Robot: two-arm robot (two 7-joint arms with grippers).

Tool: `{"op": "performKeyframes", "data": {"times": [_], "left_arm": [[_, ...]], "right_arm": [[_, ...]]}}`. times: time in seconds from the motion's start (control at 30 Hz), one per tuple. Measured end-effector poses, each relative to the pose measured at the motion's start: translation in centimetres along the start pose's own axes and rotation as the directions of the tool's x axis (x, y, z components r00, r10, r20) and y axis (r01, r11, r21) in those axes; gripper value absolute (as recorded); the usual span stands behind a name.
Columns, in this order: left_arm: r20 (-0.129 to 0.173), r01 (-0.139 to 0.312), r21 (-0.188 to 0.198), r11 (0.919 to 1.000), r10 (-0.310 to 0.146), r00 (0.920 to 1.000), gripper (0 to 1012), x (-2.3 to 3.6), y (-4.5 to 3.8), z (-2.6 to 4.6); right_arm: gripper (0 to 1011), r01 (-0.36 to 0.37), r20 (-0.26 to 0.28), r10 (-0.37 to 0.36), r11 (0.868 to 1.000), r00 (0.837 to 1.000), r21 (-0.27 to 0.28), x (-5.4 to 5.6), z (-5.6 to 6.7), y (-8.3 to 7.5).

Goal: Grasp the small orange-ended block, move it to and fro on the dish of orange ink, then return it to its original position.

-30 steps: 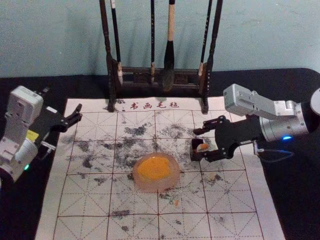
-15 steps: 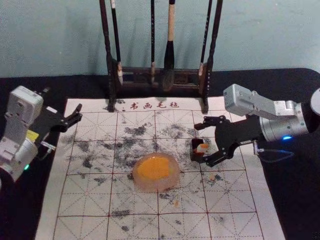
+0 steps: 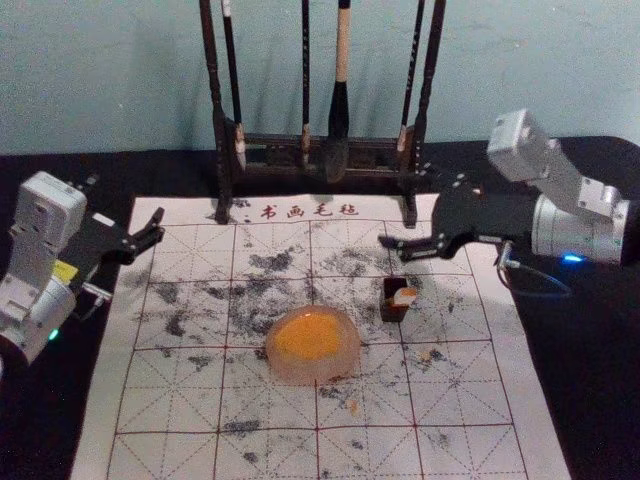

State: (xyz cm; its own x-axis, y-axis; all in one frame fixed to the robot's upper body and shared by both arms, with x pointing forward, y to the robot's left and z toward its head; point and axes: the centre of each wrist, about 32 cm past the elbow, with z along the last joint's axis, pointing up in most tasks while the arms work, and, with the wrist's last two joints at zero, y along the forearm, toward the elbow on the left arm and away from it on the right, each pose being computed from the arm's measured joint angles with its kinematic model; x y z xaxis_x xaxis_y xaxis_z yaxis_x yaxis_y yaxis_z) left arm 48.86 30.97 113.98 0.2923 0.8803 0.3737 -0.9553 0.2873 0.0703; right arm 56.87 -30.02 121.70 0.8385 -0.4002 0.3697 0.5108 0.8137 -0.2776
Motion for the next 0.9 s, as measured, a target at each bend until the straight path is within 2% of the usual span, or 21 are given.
{"op": "performKeyframes", "data": {"times": [0.03,0.07,0.17,0.2,0.27,0.3,0.37,0.43,0.47,0.5,0.7,0.9], "left_arm": [[0.000,0.000,0.000,1.0000,0.000,1.0000,1001,0.00,0.00,0.00],[0.000,0.000,0.000,1.0000,0.000,1.0000,1001,0.00,0.00,0.00],[0.000,0.000,0.000,1.0000,0.000,1.0000,1001,0.00,0.00,0.00],[0.000,0.000,0.000,1.0000,0.000,1.0000,1001,0.00,0.00,0.00],[0.000,0.000,0.000,1.0000,0.000,1.0000,1001,0.00,0.00,0.00],[0.000,0.000,0.000,1.0000,0.000,1.0000,1001,0.00,0.00,0.00],[0.000,0.000,0.000,1.0000,0.000,1.0000,1001,0.00,0.00,0.00],[0.000,0.000,0.000,1.0000,0.000,1.0000,1002,0.00,0.00,0.00],[0.000,0.000,0.000,1.0000,0.000,1.0000,1001,0.00,0.00,0.00],[0.000,0.000,0.000,1.0000,0.000,1.0000,1001,0.00,0.00,0.00],[0.000,0.000,0.000,1.0000,0.000,1.0000,1001,0.00,0.00,0.00],[0.000,0.000,0.000,1.0000,0.000,1.0000,1001,0.00,0.00,0.00]], "right_arm": [[1002,0.030,-0.009,-0.030,1.000,0.999,0.007,-0.3,-0.1,-0.1],[1002,0.103,-0.036,-0.102,0.994,0.994,0.020,-1.0,-0.6,-0.3],[1002,0.211,-0.071,-0.208,0.977,0.975,0.032,-2.3,-1.3,-0.6],[1002,0.278,-0.081,-0.274,0.960,0.958,0.036,-3.3,-1.8,-0.7],[1002,0.336,-0.090,-0.332,0.941,0.939,0.041,-4.3,-2.4,-0.8],[1002,0.382,-0.099,-0.377,0.923,0.921,0.042,-5.4,-3.0,-0.8],[1002,0.416,-0.110,-0.409,0.909,0.906,0.040,-6.4,-3.6,-0.7],[1002,0.472,-0.134,-0.464,0.881,0.875,0.032,-8.1,-4.7,-0.4],[1002,0.472,-0.134,-0.464,0.881,0.875,0.032,-8.1,-4.7,-0.4],[1002,0.492,-0.144,-0.484,0.870,0.863,0.023,-8.9,-5.3,-0.2],[1002,0.537,-0.168,-0.531,0.843,0.831,-0.009,-10.4,-6.7,0.3],[1002,0.545,-0.169,-0.540,0.838,0.825,-0.014,-10.7,-7.0,0.3]]}}
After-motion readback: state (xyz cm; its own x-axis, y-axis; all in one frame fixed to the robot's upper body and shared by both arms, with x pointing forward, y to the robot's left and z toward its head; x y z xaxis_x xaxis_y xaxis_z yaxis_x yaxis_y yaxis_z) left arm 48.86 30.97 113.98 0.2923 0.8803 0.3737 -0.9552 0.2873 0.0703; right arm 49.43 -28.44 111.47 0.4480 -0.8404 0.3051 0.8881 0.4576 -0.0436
